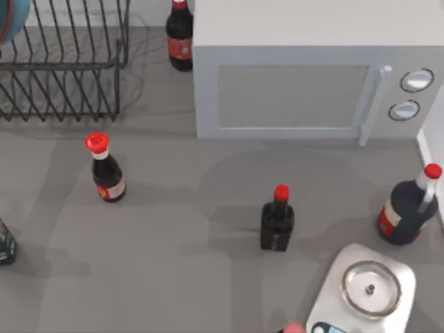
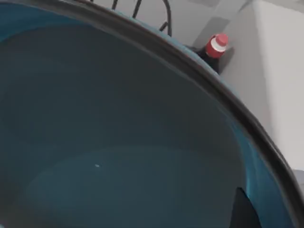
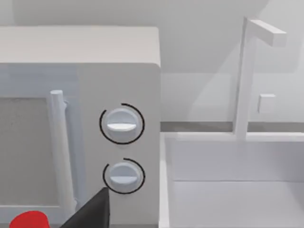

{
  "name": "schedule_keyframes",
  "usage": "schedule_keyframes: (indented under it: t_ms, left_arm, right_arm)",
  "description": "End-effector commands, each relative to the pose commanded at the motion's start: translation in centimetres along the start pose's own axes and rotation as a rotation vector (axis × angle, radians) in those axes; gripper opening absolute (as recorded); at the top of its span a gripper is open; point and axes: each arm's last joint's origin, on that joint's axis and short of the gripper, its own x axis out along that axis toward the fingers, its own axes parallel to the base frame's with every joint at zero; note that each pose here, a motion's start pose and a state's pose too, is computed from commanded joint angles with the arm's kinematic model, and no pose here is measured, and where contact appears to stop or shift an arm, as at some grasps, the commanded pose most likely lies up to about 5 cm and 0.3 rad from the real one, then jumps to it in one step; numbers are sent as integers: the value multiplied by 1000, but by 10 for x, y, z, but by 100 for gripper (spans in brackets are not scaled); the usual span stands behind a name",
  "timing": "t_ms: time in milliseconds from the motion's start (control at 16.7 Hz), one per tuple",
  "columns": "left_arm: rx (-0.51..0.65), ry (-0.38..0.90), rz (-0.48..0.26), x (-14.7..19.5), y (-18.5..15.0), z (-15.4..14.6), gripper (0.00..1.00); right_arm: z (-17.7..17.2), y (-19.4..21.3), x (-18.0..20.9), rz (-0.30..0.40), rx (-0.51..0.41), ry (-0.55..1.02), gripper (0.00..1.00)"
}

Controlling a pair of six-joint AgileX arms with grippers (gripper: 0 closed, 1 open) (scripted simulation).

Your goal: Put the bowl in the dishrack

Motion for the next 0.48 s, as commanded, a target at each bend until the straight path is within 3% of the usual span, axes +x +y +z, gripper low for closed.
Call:
schedule_keyframes:
  t_ms: [240,480]
  left_arm:
    - [135,-393,36,-51,52,2,0]
    - [281,-633,76,-93,68,-20,0]
  right_arm:
    - [0,0,0,0,0,0,100]
    - [0,0,0,0,0,0,100]
